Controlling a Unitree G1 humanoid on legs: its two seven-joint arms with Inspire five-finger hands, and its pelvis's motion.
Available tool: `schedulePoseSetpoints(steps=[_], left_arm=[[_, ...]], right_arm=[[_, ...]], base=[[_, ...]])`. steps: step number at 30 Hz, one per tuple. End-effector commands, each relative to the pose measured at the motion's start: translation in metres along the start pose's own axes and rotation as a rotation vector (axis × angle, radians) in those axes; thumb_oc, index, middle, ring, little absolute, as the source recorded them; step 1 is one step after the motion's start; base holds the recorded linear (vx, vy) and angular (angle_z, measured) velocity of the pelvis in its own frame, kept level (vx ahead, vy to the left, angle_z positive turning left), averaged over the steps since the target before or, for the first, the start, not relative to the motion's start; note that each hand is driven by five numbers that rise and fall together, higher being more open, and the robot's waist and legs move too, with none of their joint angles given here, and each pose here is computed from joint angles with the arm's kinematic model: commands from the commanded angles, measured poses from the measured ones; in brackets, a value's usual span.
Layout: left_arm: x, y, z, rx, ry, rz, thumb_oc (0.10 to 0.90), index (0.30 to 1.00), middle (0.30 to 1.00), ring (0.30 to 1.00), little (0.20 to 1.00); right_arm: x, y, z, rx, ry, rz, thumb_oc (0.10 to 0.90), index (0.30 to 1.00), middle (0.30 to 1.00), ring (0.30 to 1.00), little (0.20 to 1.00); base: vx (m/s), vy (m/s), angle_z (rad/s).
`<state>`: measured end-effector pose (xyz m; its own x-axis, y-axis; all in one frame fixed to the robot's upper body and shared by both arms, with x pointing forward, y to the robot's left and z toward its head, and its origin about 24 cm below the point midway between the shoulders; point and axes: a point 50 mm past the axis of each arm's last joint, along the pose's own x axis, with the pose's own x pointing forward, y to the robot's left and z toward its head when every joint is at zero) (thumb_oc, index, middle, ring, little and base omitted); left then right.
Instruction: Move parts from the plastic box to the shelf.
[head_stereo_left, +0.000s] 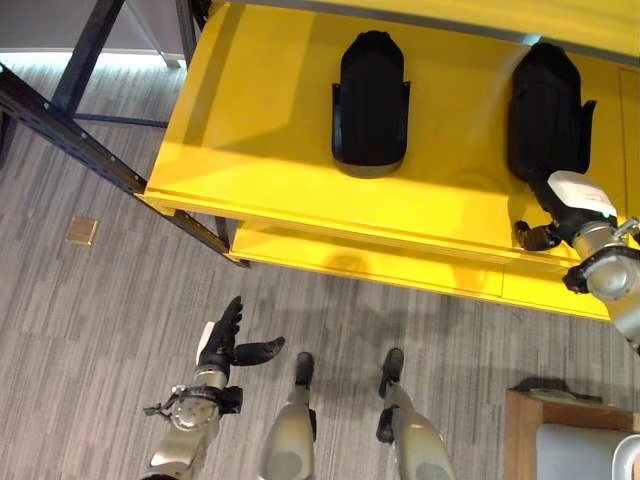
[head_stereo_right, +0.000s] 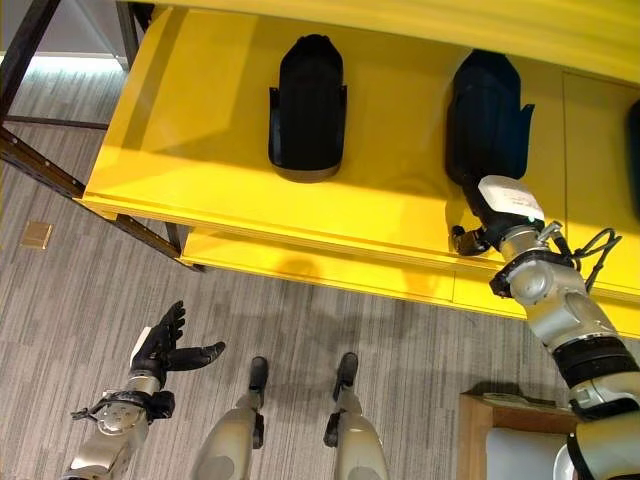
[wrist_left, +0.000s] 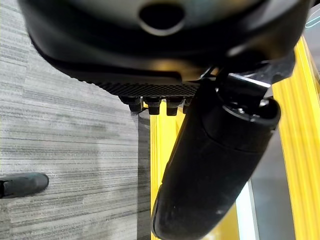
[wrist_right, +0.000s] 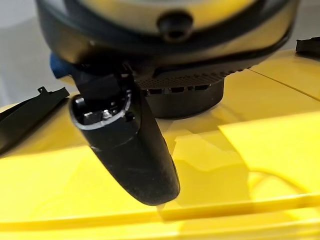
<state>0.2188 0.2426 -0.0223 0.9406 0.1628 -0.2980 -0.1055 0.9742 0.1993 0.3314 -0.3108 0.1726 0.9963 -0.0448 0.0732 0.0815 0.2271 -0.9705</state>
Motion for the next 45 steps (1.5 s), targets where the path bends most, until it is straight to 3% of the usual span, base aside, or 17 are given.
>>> schedulePoseSetpoints(steps=[1,35,40,45], left_arm=[[-0.007,0.01,0.004,0.026,-0.052,0.016,0.9,1.0,1.0,1.0,1.0],[-0.01,0.012,-0.001,0.031,-0.032,0.02,0.9,1.0,1.0,1.0,1.0],[-0.01,0.014,0.0,0.031,-0.036,0.029,0.9,1.0,1.0,1.0,1.0],[-0.012,0.017,-0.001,0.017,-0.031,0.052,0.9,1.0,1.0,1.0,1.0]], right_arm=[[0.0,-0.018,0.002,-0.001,-0.024,-0.065,0.9,1.0,1.0,1.0,1.0],[-0.007,0.005,-0.006,0.039,0.01,-0.013,0.9,1.0,1.0,1.0,1.0],[-0.005,-0.004,-0.004,0.017,0.005,-0.047,0.9,1.0,1.0,1.0,1.0],[-0.008,-0.038,-0.002,-0.001,-0.012,-0.207,0.9,1.0,1.0,1.0,1.0]], base=[[0.0,0.0,0.0],[0.0,0.0,-0.01],[0.0,0.0,0.0],[0.0,0.0,0.0]])
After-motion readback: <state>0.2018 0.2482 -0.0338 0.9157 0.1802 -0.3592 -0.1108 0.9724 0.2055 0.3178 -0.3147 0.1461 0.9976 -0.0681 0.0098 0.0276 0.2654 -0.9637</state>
